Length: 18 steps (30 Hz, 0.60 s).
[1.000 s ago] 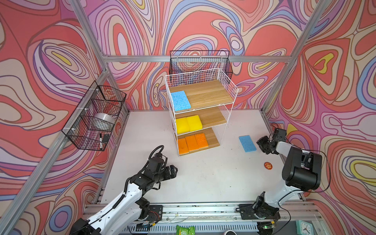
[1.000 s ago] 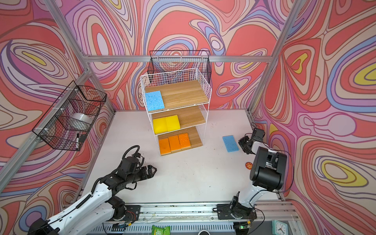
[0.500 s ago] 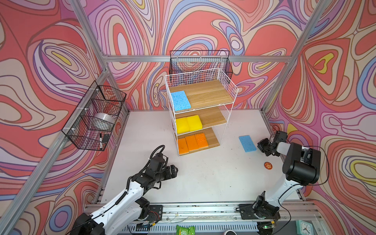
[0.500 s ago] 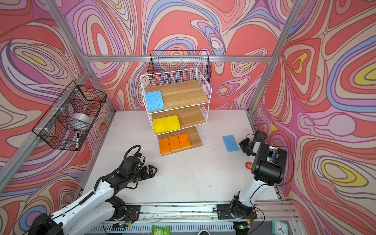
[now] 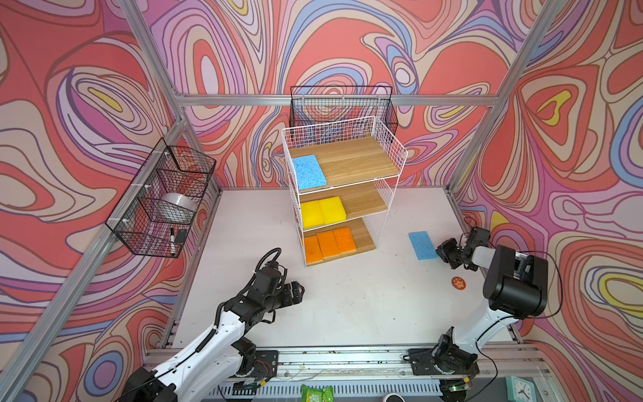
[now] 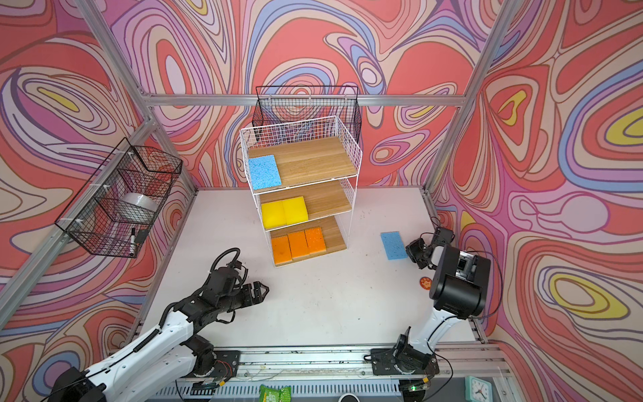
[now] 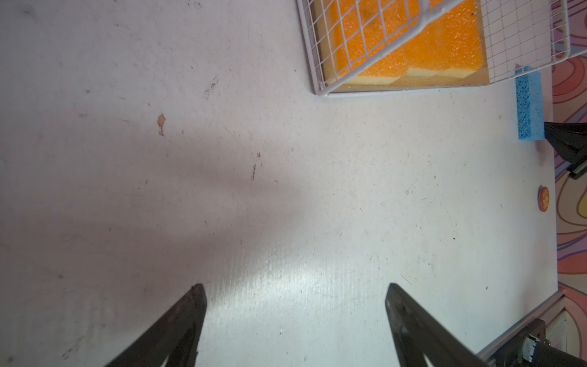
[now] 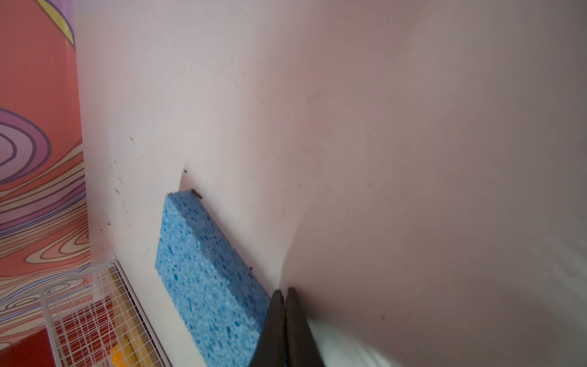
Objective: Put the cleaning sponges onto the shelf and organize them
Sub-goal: 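Lower the open right gripper beside the far blue sponge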
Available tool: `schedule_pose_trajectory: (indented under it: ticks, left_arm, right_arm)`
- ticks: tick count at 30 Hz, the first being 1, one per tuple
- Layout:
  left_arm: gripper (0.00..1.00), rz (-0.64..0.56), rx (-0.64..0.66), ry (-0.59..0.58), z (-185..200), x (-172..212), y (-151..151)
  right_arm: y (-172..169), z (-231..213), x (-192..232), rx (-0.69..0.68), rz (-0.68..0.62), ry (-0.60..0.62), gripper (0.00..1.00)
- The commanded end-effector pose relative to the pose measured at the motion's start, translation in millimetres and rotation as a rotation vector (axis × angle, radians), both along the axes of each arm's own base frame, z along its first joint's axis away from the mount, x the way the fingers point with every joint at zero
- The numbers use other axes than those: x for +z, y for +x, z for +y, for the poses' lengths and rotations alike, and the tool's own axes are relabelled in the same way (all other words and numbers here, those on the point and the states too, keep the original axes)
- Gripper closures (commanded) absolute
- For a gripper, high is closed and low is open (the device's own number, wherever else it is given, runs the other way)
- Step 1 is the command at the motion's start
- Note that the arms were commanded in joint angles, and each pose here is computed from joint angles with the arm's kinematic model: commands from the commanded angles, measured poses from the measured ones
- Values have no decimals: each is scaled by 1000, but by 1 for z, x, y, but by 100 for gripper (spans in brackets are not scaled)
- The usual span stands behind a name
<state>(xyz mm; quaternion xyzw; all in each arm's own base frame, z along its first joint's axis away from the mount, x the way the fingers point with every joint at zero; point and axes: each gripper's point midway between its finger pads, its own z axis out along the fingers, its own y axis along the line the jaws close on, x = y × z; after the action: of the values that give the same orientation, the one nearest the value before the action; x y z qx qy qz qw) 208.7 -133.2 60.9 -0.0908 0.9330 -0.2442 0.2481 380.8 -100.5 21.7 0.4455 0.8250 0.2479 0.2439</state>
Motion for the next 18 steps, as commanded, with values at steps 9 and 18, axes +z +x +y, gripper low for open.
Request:
schedule_pose_trajectory:
  ticks: [9,18]
  left_arm:
    - [11,0,6,0,0,-1,2]
    - [11,9,7,6,0,-4,2]
  right_arm:
    - [-17,14,19,32,-1,-32,79]
    - [-30,17,26,64,15,-71,67]
